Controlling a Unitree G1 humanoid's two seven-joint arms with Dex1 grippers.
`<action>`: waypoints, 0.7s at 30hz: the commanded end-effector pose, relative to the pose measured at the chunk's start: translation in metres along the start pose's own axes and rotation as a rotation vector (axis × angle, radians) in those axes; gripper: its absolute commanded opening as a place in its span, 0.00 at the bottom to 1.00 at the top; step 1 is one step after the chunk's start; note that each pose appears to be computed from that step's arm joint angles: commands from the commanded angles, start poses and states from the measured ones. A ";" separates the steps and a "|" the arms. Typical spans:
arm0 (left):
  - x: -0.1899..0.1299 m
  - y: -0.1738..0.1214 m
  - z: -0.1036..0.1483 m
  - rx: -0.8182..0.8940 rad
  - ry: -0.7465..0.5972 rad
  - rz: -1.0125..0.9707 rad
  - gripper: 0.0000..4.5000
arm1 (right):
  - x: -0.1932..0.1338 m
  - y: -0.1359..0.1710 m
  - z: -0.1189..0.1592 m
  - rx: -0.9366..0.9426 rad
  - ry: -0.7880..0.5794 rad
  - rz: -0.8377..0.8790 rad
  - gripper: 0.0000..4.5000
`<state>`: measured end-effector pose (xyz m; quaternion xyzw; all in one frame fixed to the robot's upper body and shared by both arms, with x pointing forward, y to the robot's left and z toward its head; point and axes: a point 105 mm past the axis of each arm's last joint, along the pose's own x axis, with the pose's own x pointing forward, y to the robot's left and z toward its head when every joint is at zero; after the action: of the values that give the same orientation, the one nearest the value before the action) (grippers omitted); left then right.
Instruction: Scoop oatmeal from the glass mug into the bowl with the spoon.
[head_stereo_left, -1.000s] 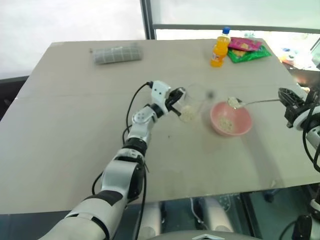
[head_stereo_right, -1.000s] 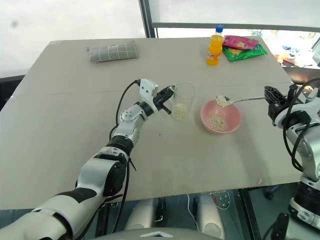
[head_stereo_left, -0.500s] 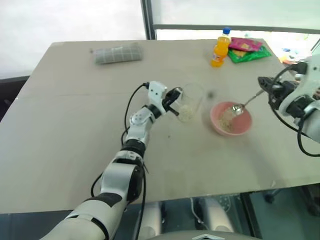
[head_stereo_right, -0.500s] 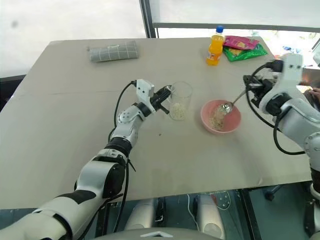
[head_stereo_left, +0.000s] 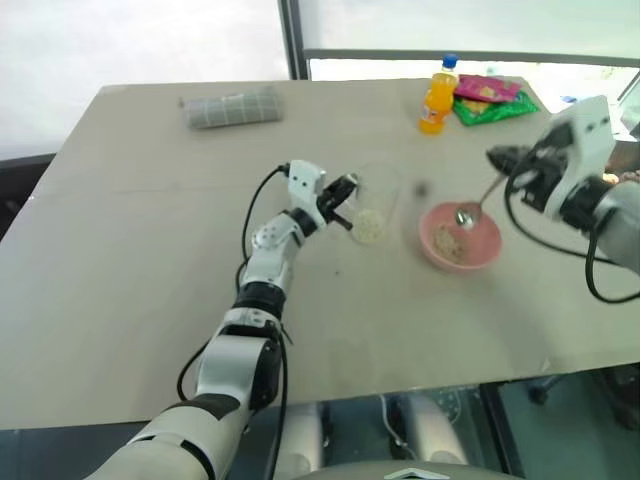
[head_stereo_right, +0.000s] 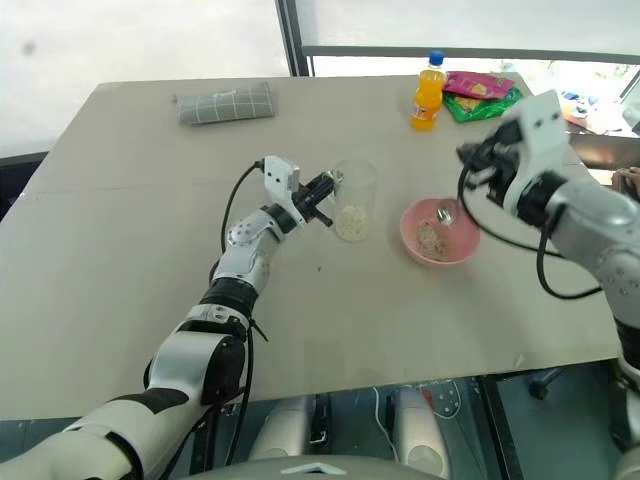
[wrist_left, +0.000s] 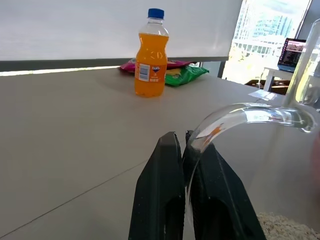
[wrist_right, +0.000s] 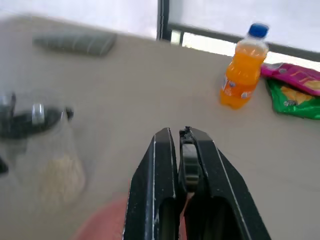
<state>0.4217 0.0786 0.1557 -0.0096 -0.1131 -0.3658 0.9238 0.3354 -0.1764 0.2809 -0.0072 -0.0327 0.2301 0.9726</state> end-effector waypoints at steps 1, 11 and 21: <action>0.002 0.002 0.017 0.010 -0.052 0.001 0.01 | -0.001 0.005 0.056 0.168 -0.201 0.027 0.00; 0.003 0.002 0.017 0.004 -0.045 0.003 0.01 | 0.034 0.056 0.049 0.368 -0.157 0.177 0.00; 0.000 0.005 0.019 0.025 -0.058 0.023 0.00 | 0.049 0.069 0.018 0.240 -0.062 0.222 0.33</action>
<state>0.4234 0.0810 0.1530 -0.0158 -0.0987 -0.3586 0.9281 0.3510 -0.0955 0.2877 0.1227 -0.0071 0.3291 0.9363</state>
